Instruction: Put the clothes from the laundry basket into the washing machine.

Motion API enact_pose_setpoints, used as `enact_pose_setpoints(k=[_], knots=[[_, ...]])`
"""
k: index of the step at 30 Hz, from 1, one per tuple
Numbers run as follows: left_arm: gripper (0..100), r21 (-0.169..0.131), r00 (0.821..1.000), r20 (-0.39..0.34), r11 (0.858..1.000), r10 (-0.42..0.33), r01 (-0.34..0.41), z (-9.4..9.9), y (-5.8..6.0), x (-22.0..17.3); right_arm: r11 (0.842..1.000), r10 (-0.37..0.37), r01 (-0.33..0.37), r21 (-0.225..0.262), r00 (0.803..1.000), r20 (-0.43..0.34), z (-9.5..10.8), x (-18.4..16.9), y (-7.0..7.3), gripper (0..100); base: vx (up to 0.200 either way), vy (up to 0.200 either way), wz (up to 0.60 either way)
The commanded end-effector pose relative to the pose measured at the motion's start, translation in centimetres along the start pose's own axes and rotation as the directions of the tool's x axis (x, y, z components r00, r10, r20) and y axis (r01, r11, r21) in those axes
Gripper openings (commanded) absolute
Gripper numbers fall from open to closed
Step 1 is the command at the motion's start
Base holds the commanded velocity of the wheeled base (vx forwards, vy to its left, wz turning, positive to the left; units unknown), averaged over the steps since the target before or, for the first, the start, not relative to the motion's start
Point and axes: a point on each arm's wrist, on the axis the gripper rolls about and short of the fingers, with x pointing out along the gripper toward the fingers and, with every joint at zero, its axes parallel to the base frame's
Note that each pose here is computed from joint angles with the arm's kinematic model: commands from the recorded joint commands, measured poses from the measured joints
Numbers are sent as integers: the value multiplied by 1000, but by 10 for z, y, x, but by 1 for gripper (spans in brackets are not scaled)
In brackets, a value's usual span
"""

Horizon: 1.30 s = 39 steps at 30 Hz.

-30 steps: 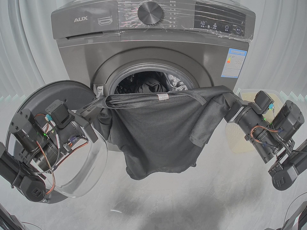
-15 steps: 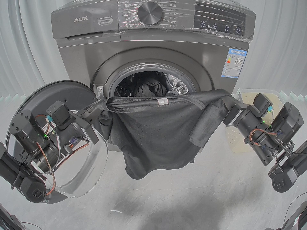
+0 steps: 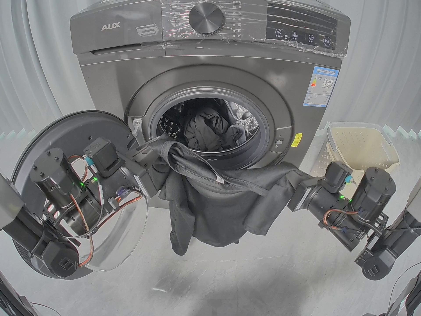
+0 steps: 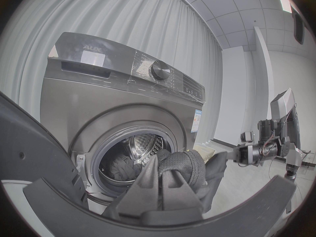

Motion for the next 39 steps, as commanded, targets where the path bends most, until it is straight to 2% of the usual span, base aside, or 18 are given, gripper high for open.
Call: enact_pose_setpoints(k=[1,3,4,6,10,13,15,16,17,19,20,24,25,27,30,33,39], knots=[[0,-5,1000,-3,1000,-1,1,-7,2,11,1000,-6,4,-21,994,-107,-29,0,0,0,0,0,0],[0,-2,1000,4,1000,0,0,-7,2,15,1000,-8,4,-25,988,-153,-40,-2,1,0,0,0,0],[0,-4,1000,6,1000,0,0,-7,2,15,1000,-8,3,-27,986,-164,-43,-3,1,100,0,0,0],[0,2,1000,26,1000,1,-1,-3,3,19,999,-25,15,-42,968,-248,-61,-10,-4,100,0,0,0],[0,5,999,35,1000,7,-7,-4,4,26,997,-38,12,-76,936,-350,-81,-23,-8,100,0,0,0],[0,5,999,34,1000,21,-21,-7,6,30,996,-22,-18,-92,910,-413,-89,-35,-7,100,0,0,0],[0,4,999,28,1000,21,-21,-11,6,33,994,7,-59,-94,881,-473,-97,-46,-5,100,0,0,0],[0,4,999,26,1000,21,-21,-11,6,32,994,10,-62,-95,880,-475,-97,-47,-5,100,0,0,0],[0,1,1000,23,1000,14,-14,-12,3,33,993,12,-69,-96,868,-497,-101,-50,-5,100,0,0,0],[0,-2,1000,22,1000,8,-8,-13,1,34,992,21,-78,-94,865,-502,-102,-50,-4,100,0,0,0],[0,-3,1000,22,1000,3,-3,-13,0,34,991,53,-109,-81,861,-505,-102,-51,2,100,0,0,0],[0,-6,1000,21,1000,-8,9,-13,-4,34,990,71,-119,-76,882,-466,-100,-39,6,100,0,0,0],[0,-7,1000,19,1000,-13,13,-14,-5,34,992,59,-99,-75,909,-414,-100,-21,8,100,0,0,0],[0,-4,1000,19,1000,-14,15,-14,-5,34,994,39,-76,-84,925,-377,-103,-6,8,100,0,0,0],[0,-7,999,26,999,-31,31,-12,-10,36,993,64,-91,-73,945,-320,-100,13,14,100,0,0,0],[0,-9,998,32,999,-46,46,-11,-14,37,992,91,-112,-63,956,-280,-99,28,19,100,0,0,0],[0,-12,997,49,998,-61,61,-9,-19,43,981,170,-189,-48,948,-268,-110,47,27,100,0,0,0]])
